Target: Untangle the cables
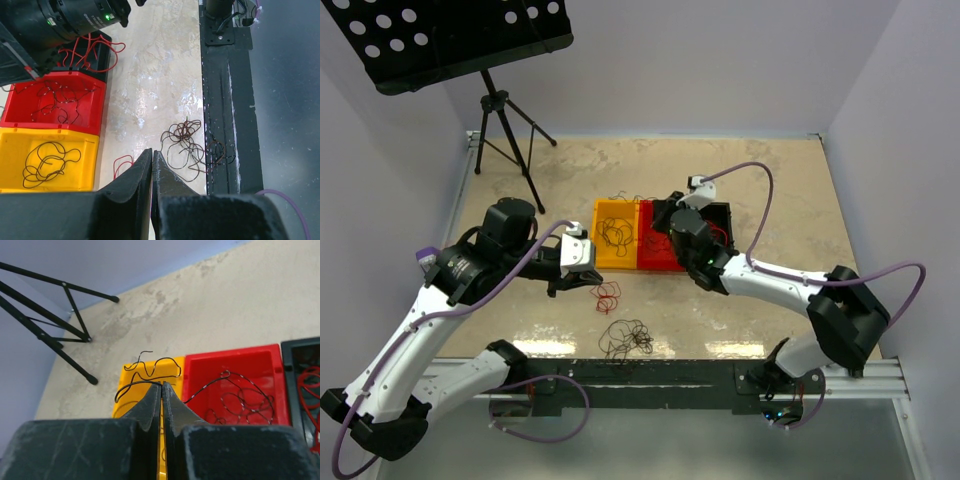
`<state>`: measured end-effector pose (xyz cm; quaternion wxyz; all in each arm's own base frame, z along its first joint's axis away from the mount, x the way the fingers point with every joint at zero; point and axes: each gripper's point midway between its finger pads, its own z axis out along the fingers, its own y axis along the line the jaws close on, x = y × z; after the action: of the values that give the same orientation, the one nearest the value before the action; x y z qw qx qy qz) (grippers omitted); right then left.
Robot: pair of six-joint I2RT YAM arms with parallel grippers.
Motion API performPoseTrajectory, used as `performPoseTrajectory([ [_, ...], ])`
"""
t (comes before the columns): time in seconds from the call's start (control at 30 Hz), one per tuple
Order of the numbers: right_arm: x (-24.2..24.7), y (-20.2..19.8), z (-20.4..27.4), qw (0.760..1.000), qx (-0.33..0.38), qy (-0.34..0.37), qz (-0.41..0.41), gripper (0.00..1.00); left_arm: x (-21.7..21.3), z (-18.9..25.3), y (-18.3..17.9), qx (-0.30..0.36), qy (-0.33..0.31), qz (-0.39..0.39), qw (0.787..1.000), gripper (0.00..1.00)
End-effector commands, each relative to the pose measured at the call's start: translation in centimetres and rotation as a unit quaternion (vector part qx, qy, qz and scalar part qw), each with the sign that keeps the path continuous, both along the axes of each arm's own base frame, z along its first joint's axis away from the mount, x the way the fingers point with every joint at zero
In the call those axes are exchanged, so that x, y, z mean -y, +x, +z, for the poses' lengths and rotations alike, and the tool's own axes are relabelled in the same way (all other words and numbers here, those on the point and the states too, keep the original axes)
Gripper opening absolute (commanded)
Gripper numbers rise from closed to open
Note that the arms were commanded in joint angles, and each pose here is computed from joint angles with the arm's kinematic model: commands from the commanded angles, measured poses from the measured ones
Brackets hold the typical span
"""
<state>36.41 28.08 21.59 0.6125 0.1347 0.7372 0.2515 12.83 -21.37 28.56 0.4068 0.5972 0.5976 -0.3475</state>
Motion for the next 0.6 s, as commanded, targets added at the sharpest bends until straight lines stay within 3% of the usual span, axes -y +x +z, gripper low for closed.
performPoseTrajectory([
  [0.0, 1.5, -0.2, -0.1, 0.999, -0.003, 0.028, -0.032, 0.00, 0.2, 1.1, 0.2, 0.028, -0.013, -0.006, 0.999, 0.08],
  [0.57, 7.2, -2.9, -2.5, 0.993, -0.040, 0.024, -0.111, 0.00, 0.3, 1.3, 0.2, 0.025, -0.016, -0.007, 1.000, 0.08],
])
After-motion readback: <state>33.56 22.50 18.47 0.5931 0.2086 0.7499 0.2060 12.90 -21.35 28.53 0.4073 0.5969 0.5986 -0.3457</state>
